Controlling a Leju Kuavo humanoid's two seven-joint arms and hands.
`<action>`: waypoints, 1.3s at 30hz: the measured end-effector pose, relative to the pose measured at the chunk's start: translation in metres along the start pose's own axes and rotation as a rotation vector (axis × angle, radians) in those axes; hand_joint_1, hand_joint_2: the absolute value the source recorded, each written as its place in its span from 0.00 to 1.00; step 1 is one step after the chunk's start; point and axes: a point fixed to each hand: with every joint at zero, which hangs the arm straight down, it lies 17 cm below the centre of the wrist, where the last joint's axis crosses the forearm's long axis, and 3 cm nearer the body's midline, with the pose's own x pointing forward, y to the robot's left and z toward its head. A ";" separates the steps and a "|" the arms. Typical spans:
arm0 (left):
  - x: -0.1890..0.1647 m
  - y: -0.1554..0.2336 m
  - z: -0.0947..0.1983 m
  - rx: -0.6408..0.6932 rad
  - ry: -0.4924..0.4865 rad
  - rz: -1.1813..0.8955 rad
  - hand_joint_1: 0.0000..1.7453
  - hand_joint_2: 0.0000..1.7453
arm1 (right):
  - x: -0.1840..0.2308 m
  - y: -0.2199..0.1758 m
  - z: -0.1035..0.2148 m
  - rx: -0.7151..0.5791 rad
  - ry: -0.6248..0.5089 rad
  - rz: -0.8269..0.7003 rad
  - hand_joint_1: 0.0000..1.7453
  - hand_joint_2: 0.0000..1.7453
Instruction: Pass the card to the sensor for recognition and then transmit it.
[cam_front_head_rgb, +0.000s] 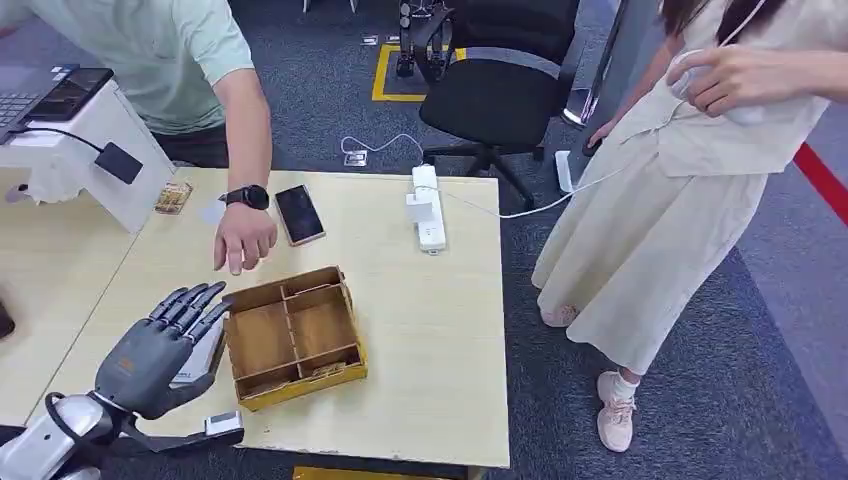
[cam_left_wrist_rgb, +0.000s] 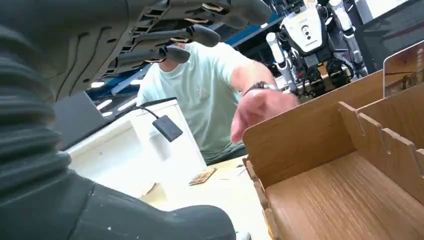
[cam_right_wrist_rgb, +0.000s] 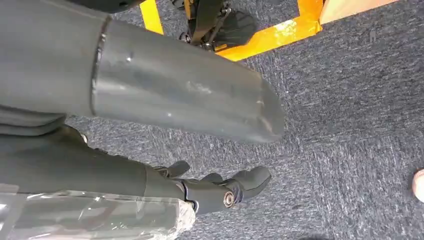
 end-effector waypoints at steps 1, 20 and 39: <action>0.000 0.000 0.002 -0.001 0.002 0.001 0.00 1.00 | 0.000 -0.001 0.000 -0.002 -0.001 -0.001 0.00 0.00; -0.004 0.009 0.018 0.015 0.030 0.000 0.00 1.00 | -0.002 -0.005 0.000 -0.013 0.000 -0.013 0.00 0.00; 0.002 0.008 0.028 0.022 0.027 0.006 0.00 1.00 | -0.001 -0.008 -0.001 -0.023 -0.003 -0.016 0.00 0.00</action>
